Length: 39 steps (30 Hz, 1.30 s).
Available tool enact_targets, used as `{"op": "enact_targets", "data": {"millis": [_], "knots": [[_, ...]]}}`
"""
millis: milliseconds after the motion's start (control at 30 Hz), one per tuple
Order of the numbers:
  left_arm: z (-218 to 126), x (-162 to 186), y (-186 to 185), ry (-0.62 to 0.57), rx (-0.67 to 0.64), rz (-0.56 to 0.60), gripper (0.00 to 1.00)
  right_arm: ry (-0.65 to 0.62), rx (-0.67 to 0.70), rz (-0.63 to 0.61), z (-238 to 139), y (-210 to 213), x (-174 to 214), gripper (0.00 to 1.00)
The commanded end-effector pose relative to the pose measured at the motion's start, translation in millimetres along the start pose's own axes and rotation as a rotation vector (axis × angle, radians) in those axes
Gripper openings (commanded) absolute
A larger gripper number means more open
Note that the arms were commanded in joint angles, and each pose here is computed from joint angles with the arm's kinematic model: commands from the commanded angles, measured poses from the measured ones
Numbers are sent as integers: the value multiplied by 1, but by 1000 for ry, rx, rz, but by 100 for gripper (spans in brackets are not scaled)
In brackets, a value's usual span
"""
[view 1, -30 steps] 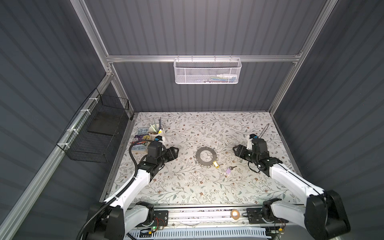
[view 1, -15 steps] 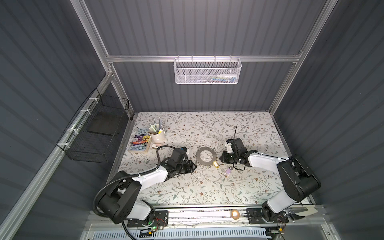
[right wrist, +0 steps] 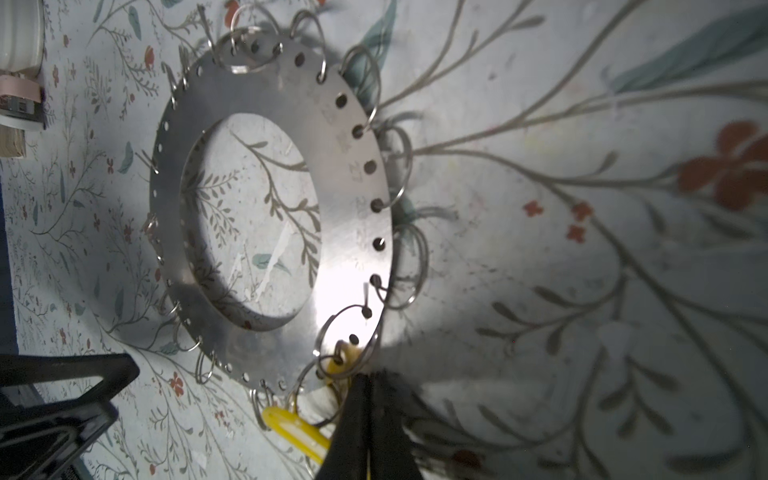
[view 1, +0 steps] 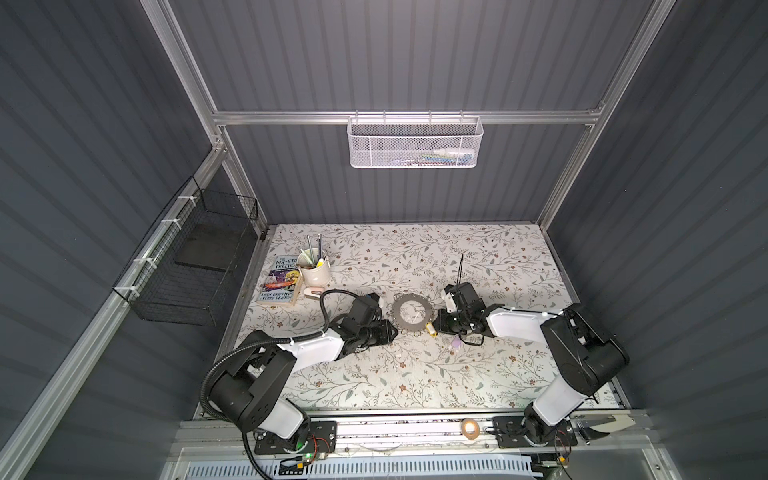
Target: Put the keys on the keyring
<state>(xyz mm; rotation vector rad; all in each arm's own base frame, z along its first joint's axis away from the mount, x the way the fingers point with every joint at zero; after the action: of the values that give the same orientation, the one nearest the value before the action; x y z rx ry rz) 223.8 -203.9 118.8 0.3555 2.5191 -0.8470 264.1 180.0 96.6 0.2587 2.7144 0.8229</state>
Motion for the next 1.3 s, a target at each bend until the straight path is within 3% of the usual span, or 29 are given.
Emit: {"op": "enact_targets", "data": {"millis": [0, 233, 333, 567, 867, 1100, 1267], "knots": [[2, -6, -2, -16, -12, -8, 30, 31, -36, 27, -3, 0, 17, 7], [-5, -13, -5, -34, -44, 8, 30, 153, -124, -18, 10, 18, 55, 13], [-11, -17, -7, -49, -65, 21, 31, 211, -194, -49, 16, 30, 61, 9], [-29, -21, -10, -83, -112, 68, 41, 55, -202, -82, -26, 36, 40, 19], [-42, -32, -21, -76, -115, 201, 43, -87, -159, -21, -71, 24, -4, 32], [-21, -33, -42, 27, -25, 296, 44, -165, -121, 36, -73, 6, -29, 39], [7, -30, -55, 117, -37, 347, 45, -169, -144, 43, -72, -7, -29, 41]]}}
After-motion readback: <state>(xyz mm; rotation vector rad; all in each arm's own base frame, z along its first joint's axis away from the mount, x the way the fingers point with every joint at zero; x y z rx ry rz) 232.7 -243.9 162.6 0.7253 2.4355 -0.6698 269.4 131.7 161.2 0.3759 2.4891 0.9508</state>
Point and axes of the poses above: each gripper's point midway between its finger pads, its own z axis out along the fingers, its own y axis along the line the jaws close on, x = y × z, the point moved 10 cm from there along -z, back along the fingers, and after that the axes turned 12 degrees about z, right-handed, at the moved point
